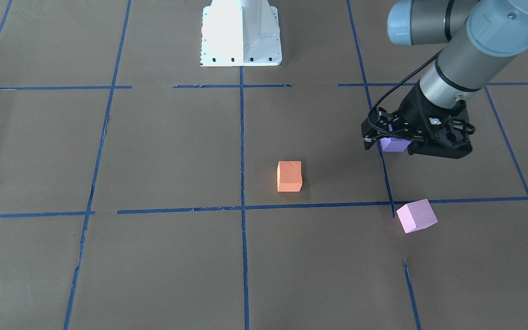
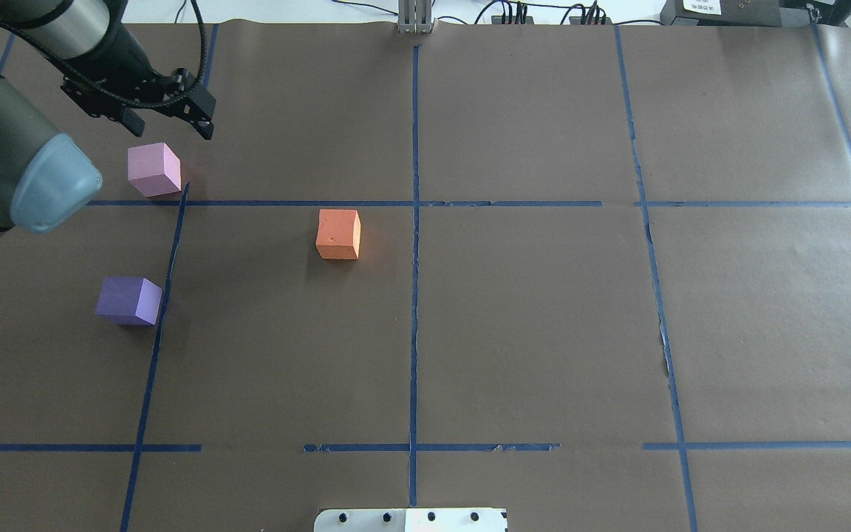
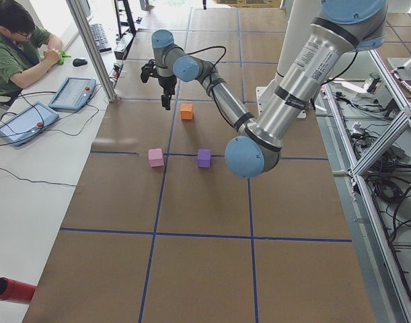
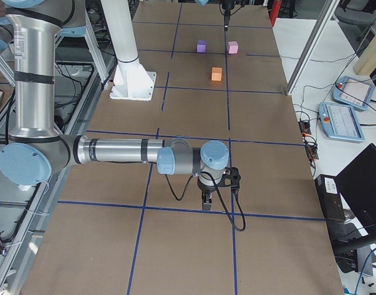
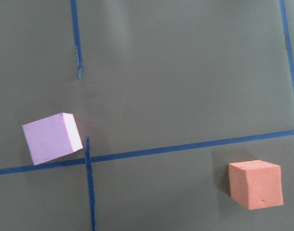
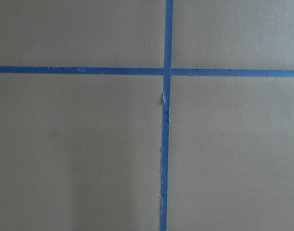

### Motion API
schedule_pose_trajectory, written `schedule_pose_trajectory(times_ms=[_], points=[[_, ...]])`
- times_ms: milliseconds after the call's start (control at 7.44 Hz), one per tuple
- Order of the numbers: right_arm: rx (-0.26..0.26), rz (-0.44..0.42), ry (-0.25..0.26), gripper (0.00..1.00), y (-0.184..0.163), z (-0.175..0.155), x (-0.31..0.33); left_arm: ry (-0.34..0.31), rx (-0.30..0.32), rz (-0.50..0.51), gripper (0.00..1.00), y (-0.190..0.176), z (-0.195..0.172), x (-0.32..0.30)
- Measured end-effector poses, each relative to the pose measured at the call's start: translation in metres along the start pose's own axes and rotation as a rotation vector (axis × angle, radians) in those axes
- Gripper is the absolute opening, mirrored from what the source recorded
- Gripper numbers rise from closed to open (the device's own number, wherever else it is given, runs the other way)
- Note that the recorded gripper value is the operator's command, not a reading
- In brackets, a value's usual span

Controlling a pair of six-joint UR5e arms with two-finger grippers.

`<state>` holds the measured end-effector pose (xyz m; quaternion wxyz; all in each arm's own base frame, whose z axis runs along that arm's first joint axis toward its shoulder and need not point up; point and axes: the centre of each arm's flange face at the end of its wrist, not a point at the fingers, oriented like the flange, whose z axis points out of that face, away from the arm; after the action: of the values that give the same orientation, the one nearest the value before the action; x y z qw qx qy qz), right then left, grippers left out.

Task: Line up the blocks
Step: 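Move the left gripper over the orange cube and lower it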

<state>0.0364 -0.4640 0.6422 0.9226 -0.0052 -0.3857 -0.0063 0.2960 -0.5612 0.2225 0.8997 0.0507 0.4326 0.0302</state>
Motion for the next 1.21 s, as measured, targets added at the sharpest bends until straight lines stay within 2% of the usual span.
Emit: schedule_pose_trajectory(times_ms=[134, 538, 941, 1210], points=[[0.000, 0.000, 0.000, 1.00, 0.000, 0.000, 0.000, -0.011, 0.002, -0.034, 1.00, 0.009, 0.017, 0.039], [0.000, 0.000, 0.000, 1.00, 0.000, 0.000, 0.000, -0.085, -0.023, -0.087, 1.00, 0.021, 0.099, 0.126], [0.000, 0.001, 0.000, 1.00, 0.000, 0.000, 0.000, -0.103, -0.034, -0.109, 1.00, 0.028, 0.164, 0.145], [0.000, 0.000, 0.000, 1.00, 0.000, 0.000, 0.000, -0.095, -0.041, -0.108, 1.00, 0.034, 0.182, 0.147]])
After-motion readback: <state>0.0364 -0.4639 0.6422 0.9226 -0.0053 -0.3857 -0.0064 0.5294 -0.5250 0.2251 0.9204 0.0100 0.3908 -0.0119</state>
